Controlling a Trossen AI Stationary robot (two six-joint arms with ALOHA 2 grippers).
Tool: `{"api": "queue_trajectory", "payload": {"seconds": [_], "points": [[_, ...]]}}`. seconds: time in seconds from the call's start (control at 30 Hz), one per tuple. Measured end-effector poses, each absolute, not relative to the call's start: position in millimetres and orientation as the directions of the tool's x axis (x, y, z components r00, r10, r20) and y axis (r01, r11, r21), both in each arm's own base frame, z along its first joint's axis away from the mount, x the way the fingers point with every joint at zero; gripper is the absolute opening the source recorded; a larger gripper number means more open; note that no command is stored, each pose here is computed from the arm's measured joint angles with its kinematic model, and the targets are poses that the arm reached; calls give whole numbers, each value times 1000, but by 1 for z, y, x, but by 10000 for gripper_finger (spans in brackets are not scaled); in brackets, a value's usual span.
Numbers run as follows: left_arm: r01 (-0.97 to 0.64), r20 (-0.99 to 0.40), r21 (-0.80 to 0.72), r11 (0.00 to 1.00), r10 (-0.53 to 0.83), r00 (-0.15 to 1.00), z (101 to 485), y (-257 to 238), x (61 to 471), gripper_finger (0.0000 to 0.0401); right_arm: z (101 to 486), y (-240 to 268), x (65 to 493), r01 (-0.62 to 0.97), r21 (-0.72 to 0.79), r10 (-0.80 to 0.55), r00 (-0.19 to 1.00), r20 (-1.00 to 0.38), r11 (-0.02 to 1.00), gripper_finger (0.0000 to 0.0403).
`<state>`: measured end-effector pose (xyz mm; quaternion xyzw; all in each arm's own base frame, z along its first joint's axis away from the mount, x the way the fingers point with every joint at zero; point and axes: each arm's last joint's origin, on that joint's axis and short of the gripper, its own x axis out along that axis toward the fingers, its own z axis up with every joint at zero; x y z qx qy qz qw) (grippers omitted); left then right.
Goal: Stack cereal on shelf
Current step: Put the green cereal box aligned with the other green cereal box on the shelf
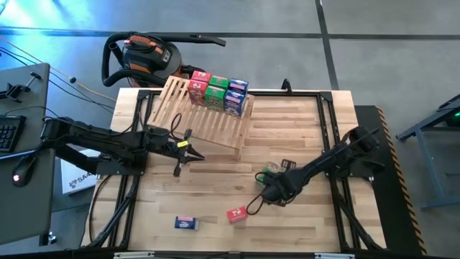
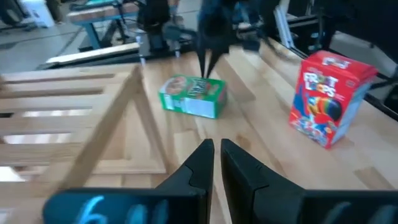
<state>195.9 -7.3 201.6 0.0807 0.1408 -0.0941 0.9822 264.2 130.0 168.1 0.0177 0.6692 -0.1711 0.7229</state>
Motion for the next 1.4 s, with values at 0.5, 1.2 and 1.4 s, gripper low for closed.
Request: {"api": "queue_trajectory", "payload": {"seconds": [0.5,1.2,1.4], "points": [[213,-325,30,977,-192,926,180,-15,217,21,194,144,220,453,161,-121,533,-838,877,9],[155,-301,31,987,-139,943,174,-19,226,21,170,58,298,399,217,-36,538,-842,891,0],[155,-304,31,987,-139,943,174,-19,226,21,167,64,299,344,256,111,388,-915,903,0]]}}
